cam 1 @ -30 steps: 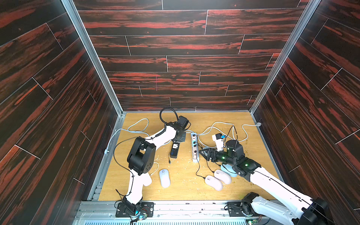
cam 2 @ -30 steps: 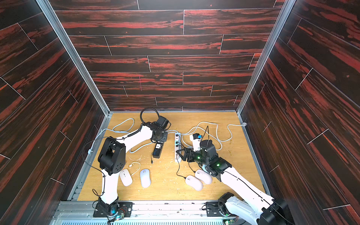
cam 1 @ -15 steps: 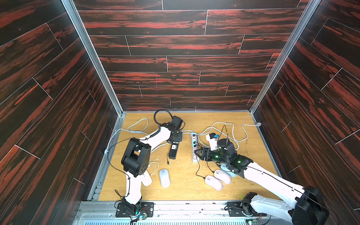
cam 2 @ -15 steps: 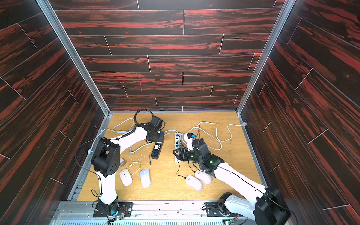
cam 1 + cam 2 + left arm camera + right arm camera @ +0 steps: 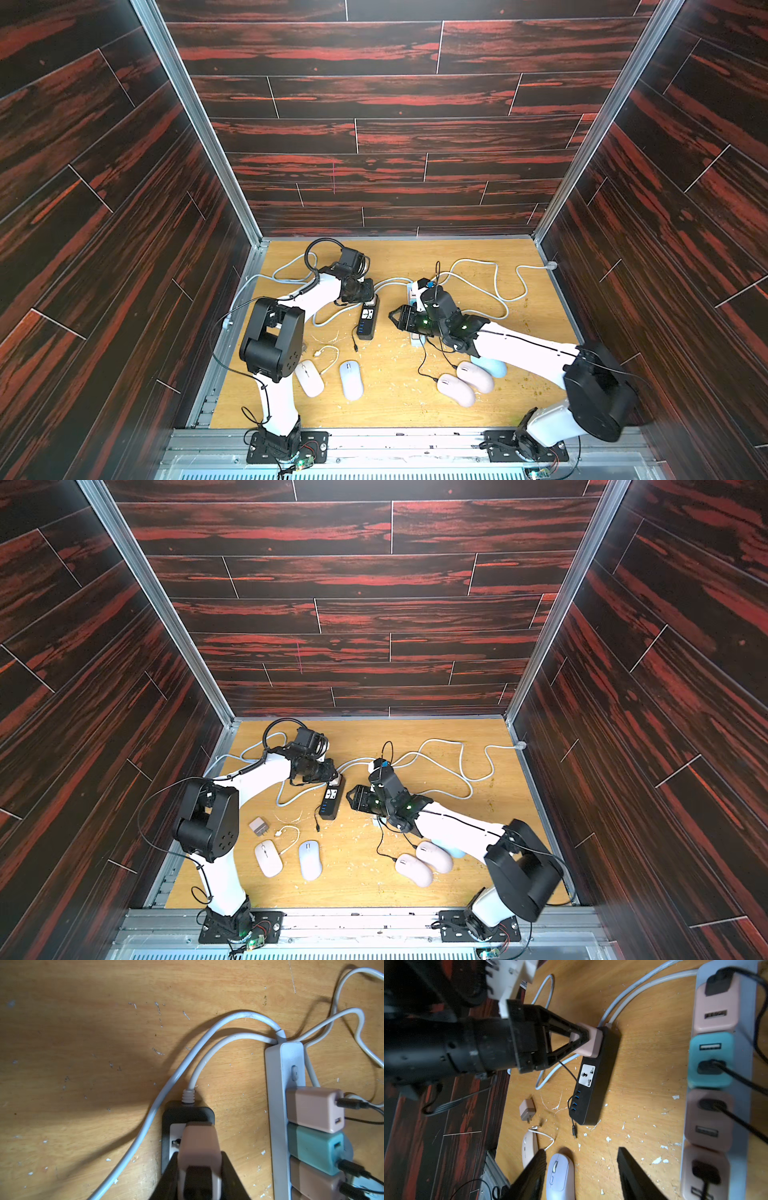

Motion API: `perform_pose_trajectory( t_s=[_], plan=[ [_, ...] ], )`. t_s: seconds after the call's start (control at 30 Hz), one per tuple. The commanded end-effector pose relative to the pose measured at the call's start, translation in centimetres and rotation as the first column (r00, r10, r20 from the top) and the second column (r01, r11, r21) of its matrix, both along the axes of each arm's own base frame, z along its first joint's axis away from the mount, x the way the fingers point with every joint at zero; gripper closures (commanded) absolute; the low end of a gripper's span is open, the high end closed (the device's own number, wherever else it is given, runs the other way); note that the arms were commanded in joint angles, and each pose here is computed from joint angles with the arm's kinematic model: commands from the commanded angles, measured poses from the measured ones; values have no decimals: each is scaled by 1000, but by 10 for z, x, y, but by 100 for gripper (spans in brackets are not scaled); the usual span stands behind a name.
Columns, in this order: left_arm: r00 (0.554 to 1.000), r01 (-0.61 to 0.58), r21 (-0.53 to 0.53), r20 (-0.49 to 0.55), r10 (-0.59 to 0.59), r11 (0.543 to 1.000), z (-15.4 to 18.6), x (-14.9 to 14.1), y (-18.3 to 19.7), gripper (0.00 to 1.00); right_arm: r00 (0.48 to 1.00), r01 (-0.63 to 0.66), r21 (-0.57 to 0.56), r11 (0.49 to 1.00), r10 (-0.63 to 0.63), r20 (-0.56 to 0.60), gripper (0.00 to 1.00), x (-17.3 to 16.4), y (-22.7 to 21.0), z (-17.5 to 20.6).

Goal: Unplug the wireless mouse
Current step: Remove the plug from the socket.

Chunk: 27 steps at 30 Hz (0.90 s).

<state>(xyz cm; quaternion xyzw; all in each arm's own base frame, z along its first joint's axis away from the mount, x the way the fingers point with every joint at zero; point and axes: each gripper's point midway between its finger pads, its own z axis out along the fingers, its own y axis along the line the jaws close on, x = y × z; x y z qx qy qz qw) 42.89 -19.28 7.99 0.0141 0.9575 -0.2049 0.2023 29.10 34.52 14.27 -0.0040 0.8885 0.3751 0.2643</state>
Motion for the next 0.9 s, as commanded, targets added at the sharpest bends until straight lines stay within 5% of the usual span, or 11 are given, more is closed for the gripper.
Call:
perform_pose_trajectory(
  t_s=[0.0, 0.87],
  plan=[
    [999, 15, -14, -38, -15, 1000, -2, -14, 5, 100, 1000, 28, 16, 999, -28, -15, 42, 14, 14, -1],
    [992, -83, -123, -104, 70, 989, -32, -16, 43, 100, 977, 12, 19, 1000, -8, -212, 41, 52, 69, -79]
  ],
)
